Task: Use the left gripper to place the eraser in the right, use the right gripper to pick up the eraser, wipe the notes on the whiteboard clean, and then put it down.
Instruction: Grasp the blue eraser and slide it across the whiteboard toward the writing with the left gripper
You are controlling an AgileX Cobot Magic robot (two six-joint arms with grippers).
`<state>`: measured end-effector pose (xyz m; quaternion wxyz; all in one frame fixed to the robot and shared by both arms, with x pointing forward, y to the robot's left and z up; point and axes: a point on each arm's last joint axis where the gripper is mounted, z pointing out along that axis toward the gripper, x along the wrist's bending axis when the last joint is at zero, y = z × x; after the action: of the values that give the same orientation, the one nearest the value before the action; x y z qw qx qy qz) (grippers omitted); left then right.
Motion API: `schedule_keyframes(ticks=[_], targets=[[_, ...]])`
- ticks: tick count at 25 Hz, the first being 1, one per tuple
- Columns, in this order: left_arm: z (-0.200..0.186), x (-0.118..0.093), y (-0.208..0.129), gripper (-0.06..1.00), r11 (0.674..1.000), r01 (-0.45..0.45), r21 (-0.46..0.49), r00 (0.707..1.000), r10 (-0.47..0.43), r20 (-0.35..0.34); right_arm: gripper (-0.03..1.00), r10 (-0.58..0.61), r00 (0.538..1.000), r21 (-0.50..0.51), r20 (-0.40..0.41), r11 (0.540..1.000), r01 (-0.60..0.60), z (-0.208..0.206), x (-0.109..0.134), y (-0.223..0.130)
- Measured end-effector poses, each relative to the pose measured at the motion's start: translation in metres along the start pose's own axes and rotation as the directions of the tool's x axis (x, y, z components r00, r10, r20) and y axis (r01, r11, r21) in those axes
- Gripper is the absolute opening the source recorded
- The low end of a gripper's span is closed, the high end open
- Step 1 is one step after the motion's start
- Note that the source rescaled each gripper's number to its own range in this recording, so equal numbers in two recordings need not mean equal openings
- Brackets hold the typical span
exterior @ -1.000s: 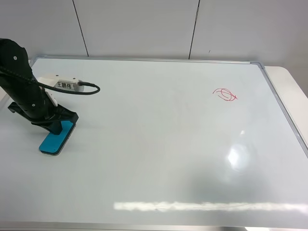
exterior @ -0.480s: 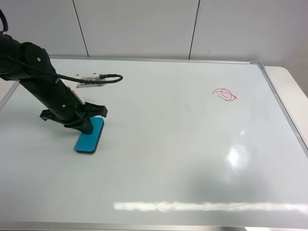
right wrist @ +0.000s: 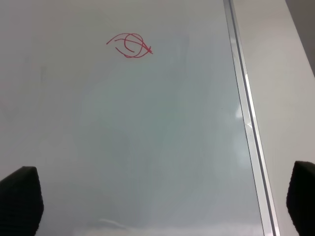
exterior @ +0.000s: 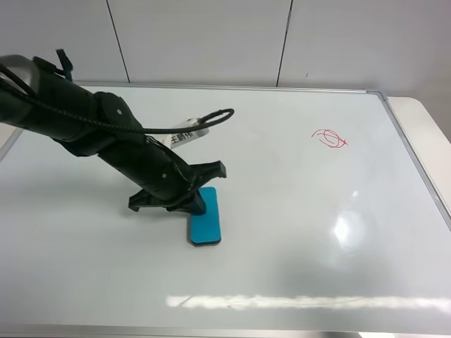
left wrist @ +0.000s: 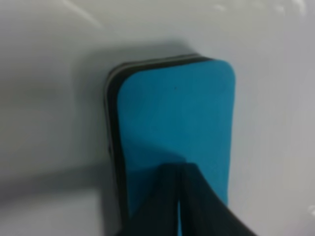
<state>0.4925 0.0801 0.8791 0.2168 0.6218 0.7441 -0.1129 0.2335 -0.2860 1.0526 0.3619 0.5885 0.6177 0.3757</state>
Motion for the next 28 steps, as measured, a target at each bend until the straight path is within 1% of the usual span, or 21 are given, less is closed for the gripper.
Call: schedule_keyframes(ticks=[2, 8, 9, 13, 16, 21, 24, 28], targets=[[0.01, -0.015, -0.007, 0.0, 1.0, 0.02, 0.017, 0.999, -0.021, 0.026, 1.0, 0.0, 1.0, 0.0, 0.0, 1.0, 0.0, 0.0, 0.0, 0.0], [0.043, -0.065, -0.029, 0.0, 0.997, -0.03, 0.064, 0.995, 0.024, 0.092, 1.0, 0.0, 1.0, 0.0, 0.0, 1.0, 0.0, 0.0, 0.0, 0.0], [0.048, -0.075, -0.031, 0.0, 0.997, -0.03, 0.069, 0.994, 0.022, 0.107, 1.0, 0.0, 1.0, 0.0, 0.0, 1.0, 0.0, 0.0, 0.0, 0.0], [0.069, -0.106, -0.038, 0.0, 0.995, 0.01, 0.098, 0.988, -0.025, 0.155, 1.0, 0.0, 1.0, 0.0, 0.0, 1.0, 0.0, 0.0, 0.0, 0.0], [0.085, -0.129, -0.042, 0.0, 0.995, -0.007, 0.103, 0.98, -0.014, 0.199, 1.0, 0.0, 1.0, 0.0, 0.0, 1.0, 0.0, 0.0, 0.0, 0.0], [0.107, -0.159, -0.051, 0.0, 0.994, -0.031, 0.104, 0.965, 0.003, 0.261, 1.0, 0.0, 1.0, 0.0, 0.0, 1.0, 0.0, 0.0, 0.0, 0.0], [0.118, -0.175, -0.056, 0.0, 0.995, -0.027, 0.1, 0.954, -0.004, 0.301, 1.0, 0.0, 1.0, 0.0, 0.0, 1.0, 0.0, 0.0, 0.0, 0.0], [0.124, -0.187, -0.058, 0.0, 0.995, -0.035, 0.093, 0.944, 0.003, 0.329, 1.0, 0.0, 1.0, 0.0, 0.0, 1.0, 0.0, 0.0, 0.0, 0.0]])
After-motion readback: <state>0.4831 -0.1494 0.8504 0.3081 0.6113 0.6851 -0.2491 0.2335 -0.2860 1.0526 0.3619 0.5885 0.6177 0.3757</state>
